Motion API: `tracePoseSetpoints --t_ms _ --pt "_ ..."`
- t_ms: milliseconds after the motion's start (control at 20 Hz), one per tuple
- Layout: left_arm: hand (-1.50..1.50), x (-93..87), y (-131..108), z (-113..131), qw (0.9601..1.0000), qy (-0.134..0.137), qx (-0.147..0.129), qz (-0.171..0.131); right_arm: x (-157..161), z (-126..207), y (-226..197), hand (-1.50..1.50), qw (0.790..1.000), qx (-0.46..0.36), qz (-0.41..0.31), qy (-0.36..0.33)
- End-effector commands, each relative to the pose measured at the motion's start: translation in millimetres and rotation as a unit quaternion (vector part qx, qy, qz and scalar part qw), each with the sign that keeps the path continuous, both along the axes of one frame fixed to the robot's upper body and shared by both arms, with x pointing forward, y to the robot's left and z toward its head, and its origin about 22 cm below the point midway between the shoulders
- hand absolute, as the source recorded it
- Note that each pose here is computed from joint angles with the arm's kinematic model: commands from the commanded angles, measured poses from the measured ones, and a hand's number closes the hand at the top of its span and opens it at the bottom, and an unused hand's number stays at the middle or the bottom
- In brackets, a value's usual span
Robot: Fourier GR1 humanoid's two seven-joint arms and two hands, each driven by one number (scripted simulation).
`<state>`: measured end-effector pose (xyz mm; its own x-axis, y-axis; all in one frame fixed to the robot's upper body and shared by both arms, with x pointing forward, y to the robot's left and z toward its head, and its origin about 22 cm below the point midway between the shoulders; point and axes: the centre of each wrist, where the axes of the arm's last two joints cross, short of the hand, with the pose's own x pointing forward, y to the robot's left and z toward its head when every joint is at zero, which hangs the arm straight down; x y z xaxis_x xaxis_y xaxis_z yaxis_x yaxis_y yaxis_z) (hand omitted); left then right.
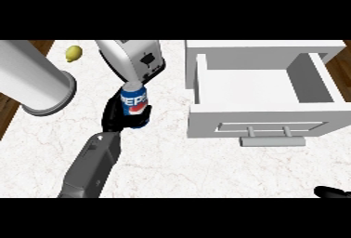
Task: Pick up the can, place it into the drawer and close the drawer
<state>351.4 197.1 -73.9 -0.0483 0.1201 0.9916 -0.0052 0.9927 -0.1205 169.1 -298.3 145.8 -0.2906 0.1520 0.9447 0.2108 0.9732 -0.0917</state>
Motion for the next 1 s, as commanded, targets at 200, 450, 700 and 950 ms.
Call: tracePoseSetpoints --t_ms 200,450,700,950 --pt "1.50 21.8 -31.7 63.9 0.9979 -0.036 0.025 -0.048 -6.6 -3.0 0.6 -1.50 1.000 -0.002 -0.010 -0.006" --pt "1.50 42.9 -56.5 122.1 0.9952 -0.056 0.038 -0.071 9.5 -2.7 -5.2 -1.50 1.000 -0.002 -0.016 -0.006" --pt "1.50 46.8 -80.8 184.5 0.9948 -0.045 0.036 -0.084 -12.1 8.7 -3.2 -1.50 1.000 -0.003 -0.014 0.013" --pt "1.50 54.8 -118.1 236.5 0.9932 -0.073 0.044 -0.080 -11.3 3.0 4.5 -1.50 1.000 -0.007 -0.005 0.009"
